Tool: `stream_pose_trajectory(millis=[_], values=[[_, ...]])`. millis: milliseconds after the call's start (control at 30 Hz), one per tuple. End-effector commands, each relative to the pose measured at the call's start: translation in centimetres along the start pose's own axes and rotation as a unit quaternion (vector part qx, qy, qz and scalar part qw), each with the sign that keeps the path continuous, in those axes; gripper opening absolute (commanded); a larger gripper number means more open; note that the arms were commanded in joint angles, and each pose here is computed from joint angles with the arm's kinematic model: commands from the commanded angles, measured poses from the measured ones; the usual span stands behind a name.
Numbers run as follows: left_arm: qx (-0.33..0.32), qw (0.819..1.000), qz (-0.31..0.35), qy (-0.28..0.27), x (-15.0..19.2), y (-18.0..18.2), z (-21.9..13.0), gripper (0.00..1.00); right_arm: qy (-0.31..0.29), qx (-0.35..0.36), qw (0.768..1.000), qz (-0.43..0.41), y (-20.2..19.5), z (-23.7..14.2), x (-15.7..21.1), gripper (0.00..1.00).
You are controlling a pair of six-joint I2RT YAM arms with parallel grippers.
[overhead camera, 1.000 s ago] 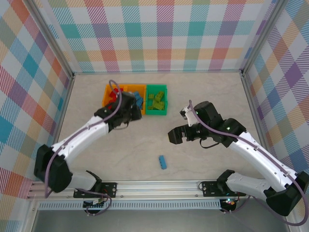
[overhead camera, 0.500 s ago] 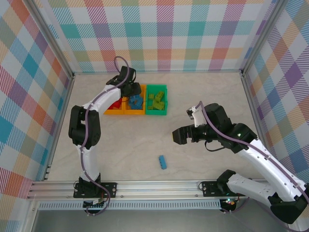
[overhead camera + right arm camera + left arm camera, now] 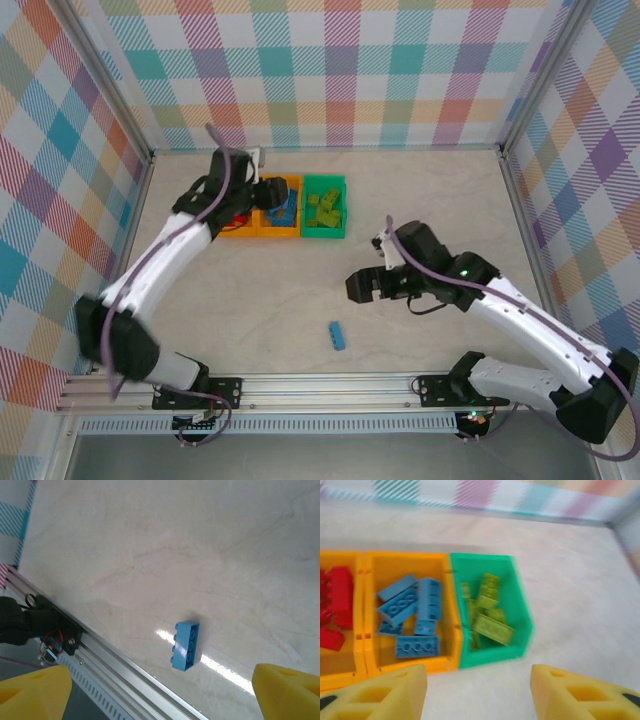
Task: Sort the legos into containers by color
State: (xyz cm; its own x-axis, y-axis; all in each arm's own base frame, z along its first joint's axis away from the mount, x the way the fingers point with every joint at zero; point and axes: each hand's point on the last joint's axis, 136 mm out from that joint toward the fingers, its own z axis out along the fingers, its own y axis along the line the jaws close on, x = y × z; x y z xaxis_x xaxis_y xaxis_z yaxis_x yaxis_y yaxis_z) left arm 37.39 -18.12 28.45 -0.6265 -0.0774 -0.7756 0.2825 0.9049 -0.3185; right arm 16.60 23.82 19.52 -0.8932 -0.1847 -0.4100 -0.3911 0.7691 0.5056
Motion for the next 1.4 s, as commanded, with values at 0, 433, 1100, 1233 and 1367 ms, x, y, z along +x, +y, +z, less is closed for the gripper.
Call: stream_pose_trajectory(millis=[0, 433, 1100, 1233, 1367], values=[[0.078, 0.988, 0.134, -0.024, 2.8, -3.5, -5.7, 0.61, 0.011, 0.024, 1.0, 0.011, 0.2, 3.0, 1.0, 0.91], [0.254, 0.88, 0.398, 0.053, 19.8, -3.9, -17.3, 0.74, 0.09, 0.167, 0.982, -0.016, -1.8, 13.3, 7.0, 0.77], [0.258, 0.861, 0.439, -0.004, 21.8, -3.3, -16.5, 0.99, 0.016, 0.159, 0.986, -0.054, -0.5, 13.6, 2.2, 0.22], [0.2, 0.899, 0.375, -0.103, 17.0, -3.3, -15.4, 1.0, -0.056, 0.121, 0.987, -0.086, 2.0, 12.9, -4.7, 0.22], [0.1, 0.938, 0.304, -0.132, 14.2, -0.5, -13.9, 1.0, -0.121, 0.104, 0.981, -0.11, 3.1, 13.1, -12.2, 0.22]])
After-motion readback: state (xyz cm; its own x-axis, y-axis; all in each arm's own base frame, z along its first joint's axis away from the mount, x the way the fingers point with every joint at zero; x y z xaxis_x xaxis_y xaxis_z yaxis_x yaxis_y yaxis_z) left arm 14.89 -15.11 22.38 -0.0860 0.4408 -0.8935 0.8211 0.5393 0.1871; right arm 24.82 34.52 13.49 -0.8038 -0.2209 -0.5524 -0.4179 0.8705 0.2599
